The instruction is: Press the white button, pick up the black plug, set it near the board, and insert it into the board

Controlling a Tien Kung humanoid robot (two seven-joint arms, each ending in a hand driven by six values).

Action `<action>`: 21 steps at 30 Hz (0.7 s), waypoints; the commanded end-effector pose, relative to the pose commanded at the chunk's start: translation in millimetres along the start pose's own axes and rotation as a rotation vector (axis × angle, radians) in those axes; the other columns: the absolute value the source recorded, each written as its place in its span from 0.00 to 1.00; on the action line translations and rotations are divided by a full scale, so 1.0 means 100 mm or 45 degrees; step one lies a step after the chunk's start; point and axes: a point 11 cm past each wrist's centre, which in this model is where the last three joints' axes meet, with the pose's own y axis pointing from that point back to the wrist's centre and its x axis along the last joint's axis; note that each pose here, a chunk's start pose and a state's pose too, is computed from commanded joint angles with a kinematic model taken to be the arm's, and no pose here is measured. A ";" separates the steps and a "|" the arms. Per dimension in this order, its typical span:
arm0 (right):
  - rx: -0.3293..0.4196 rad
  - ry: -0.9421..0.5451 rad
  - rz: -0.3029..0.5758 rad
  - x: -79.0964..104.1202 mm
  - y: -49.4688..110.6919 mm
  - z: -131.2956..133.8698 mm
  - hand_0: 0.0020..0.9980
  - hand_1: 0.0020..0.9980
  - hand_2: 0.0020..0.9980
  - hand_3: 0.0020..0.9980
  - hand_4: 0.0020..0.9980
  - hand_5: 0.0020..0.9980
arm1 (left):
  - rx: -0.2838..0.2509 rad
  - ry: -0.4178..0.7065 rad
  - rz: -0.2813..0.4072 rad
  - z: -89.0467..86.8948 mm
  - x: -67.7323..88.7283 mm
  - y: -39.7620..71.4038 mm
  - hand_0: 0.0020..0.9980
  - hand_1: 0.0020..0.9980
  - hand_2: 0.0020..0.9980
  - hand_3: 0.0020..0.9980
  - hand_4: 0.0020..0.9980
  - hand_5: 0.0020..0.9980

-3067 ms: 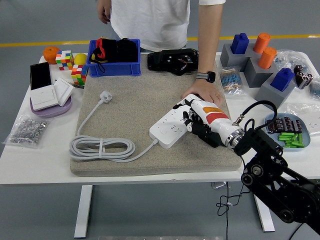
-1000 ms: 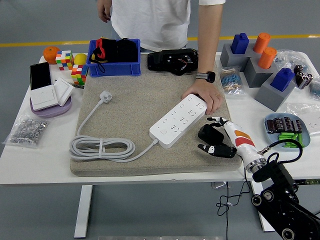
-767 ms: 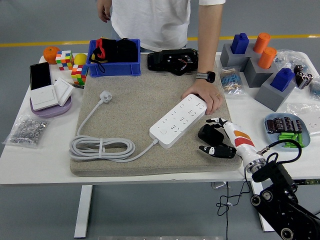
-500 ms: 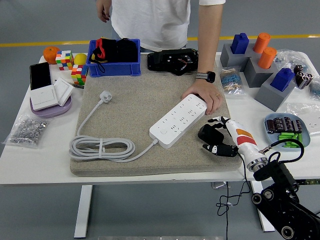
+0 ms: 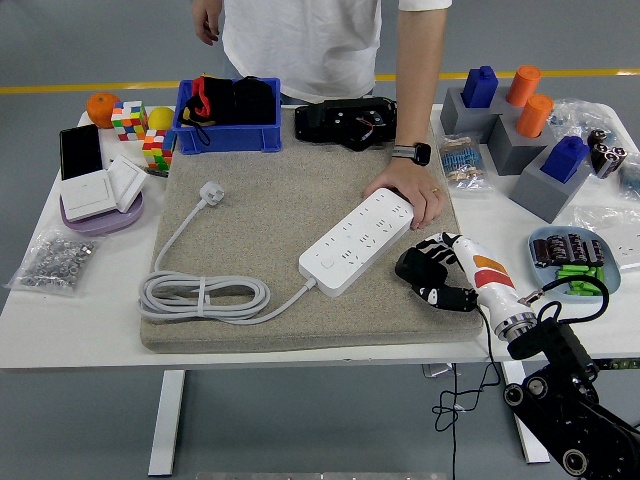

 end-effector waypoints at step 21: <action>0.047 -0.021 0.063 0.07 -0.02 -0.04 0.42 0.37 0.39 0.55 0.77 0.00 | 0.000 0.000 0.001 0.00 0.00 0.00 0.69 0.68 0.66 0.69 0.57 0.18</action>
